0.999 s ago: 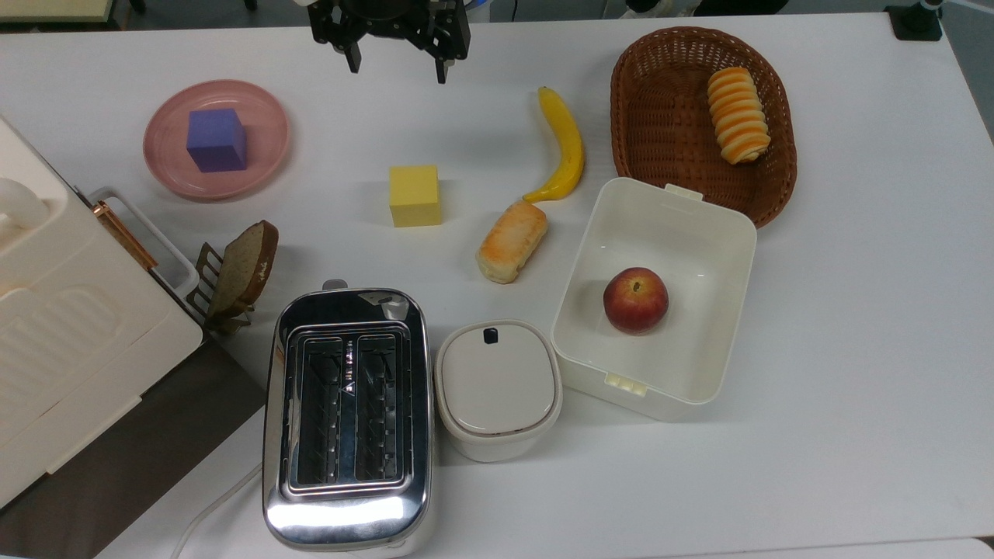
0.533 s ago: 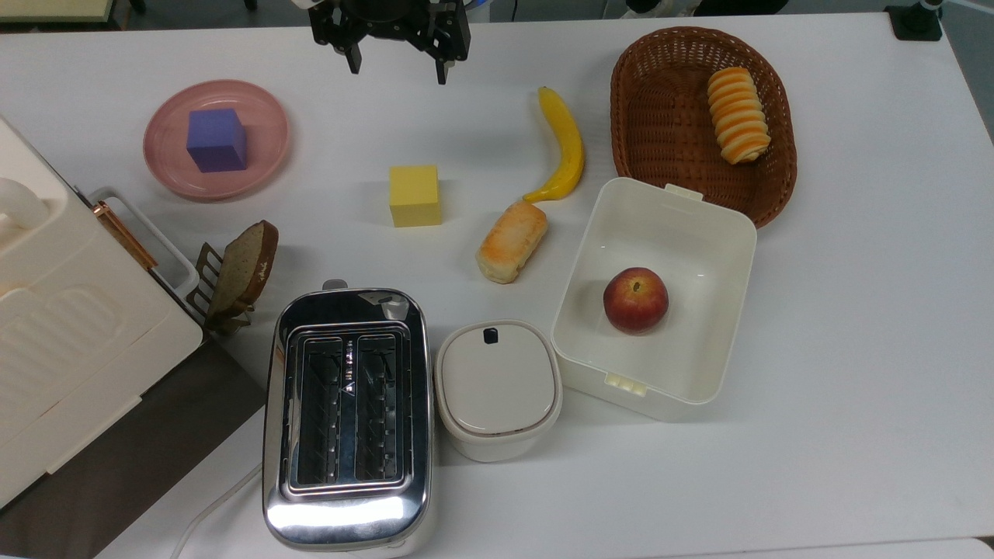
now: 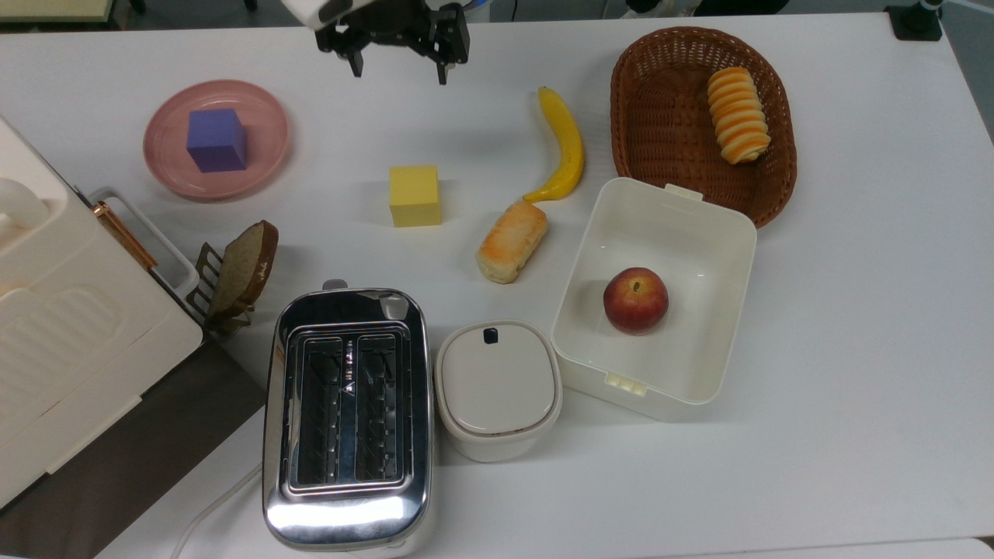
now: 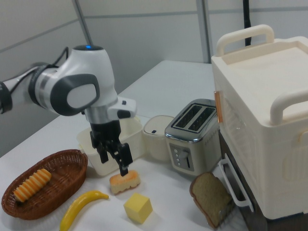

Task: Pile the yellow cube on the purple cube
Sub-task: 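Lower the gripper onto the yellow cube and close on it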

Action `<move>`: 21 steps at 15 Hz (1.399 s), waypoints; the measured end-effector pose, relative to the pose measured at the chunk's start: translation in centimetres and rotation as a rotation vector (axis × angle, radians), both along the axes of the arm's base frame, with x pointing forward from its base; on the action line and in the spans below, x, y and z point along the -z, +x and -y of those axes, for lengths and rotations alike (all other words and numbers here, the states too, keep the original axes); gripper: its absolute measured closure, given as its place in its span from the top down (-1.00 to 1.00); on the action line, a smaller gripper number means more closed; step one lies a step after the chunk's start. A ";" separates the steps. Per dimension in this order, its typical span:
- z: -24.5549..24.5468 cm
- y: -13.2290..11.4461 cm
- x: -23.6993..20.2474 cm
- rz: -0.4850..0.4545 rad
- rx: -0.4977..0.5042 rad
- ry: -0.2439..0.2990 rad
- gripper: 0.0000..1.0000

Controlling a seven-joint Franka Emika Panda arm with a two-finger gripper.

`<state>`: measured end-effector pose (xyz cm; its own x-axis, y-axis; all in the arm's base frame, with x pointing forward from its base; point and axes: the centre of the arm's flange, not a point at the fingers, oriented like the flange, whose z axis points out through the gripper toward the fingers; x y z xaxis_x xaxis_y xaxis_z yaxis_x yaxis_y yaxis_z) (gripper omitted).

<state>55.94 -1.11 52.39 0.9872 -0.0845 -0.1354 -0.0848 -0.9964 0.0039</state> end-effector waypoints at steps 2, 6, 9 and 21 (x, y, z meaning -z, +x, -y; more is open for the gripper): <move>0.3 0.2 2.3 -0.036 -0.017 -0.022 1.00; 0.3 0.7 9.1 -0.022 -0.047 -0.055 1.00; -0.2 0.6 14.1 -0.029 -0.084 -0.083 1.00; -2.2 2.8 20.9 0.013 -0.136 -0.093 0.75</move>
<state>58.77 1.09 31.54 0.9920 0.0382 -0.1200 0.0499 -0.9941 0.0962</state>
